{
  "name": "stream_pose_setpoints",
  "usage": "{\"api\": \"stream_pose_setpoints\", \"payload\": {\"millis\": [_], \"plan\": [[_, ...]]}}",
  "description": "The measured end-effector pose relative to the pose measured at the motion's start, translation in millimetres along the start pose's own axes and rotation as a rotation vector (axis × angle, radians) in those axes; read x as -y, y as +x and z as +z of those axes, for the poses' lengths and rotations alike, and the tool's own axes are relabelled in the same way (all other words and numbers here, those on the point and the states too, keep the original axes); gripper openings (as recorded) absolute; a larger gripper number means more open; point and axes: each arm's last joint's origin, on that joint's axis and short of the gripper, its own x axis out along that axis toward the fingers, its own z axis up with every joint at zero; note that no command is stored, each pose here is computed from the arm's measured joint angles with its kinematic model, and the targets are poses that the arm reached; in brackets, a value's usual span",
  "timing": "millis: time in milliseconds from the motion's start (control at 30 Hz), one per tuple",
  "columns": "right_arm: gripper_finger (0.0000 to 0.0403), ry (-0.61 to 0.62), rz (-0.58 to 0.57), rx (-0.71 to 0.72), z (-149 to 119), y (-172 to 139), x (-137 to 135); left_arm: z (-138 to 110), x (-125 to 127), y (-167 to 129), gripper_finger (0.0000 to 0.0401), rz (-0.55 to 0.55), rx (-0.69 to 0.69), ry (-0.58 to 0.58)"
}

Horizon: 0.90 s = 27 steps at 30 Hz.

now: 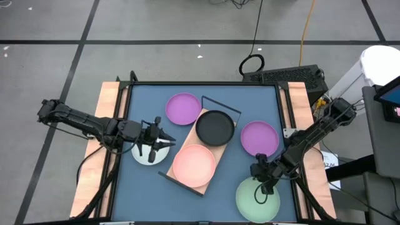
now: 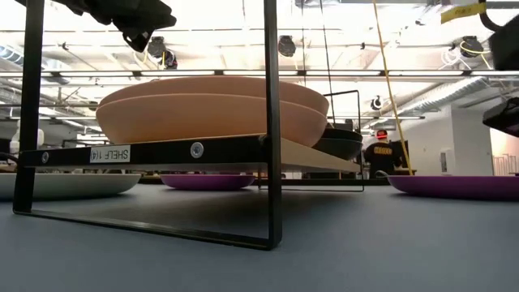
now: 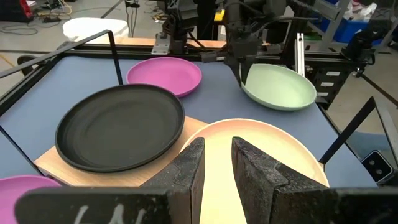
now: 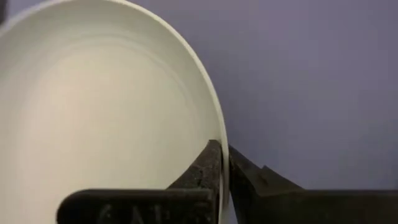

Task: Place and stack plates onto a shelf
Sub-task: Stack the green plate on top of the black plate on the shelf

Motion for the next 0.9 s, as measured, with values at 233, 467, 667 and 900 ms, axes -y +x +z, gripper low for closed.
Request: {"api": "stream_pose_setpoints", "payload": {"millis": [233,467,667,900], "plan": [[0.0001,0.333,0.042,0.075,10,-13,6,0,0,0,0.0086,0.000,0.000,0.000],[0.0000,0.362,0.123,0.148,16,-25,5,0,0,0,0.0086,0.000,0.000,-0.016],[0.0000,0.524,0.187,0.245,22,-46,7,0,0,0,0.0086,0.000,0.000,-0.023],[0.0000,0.662,0.118,0.419,26,-66,24,0,0,0,0.0086,0.000,0.000,-0.047]]}}
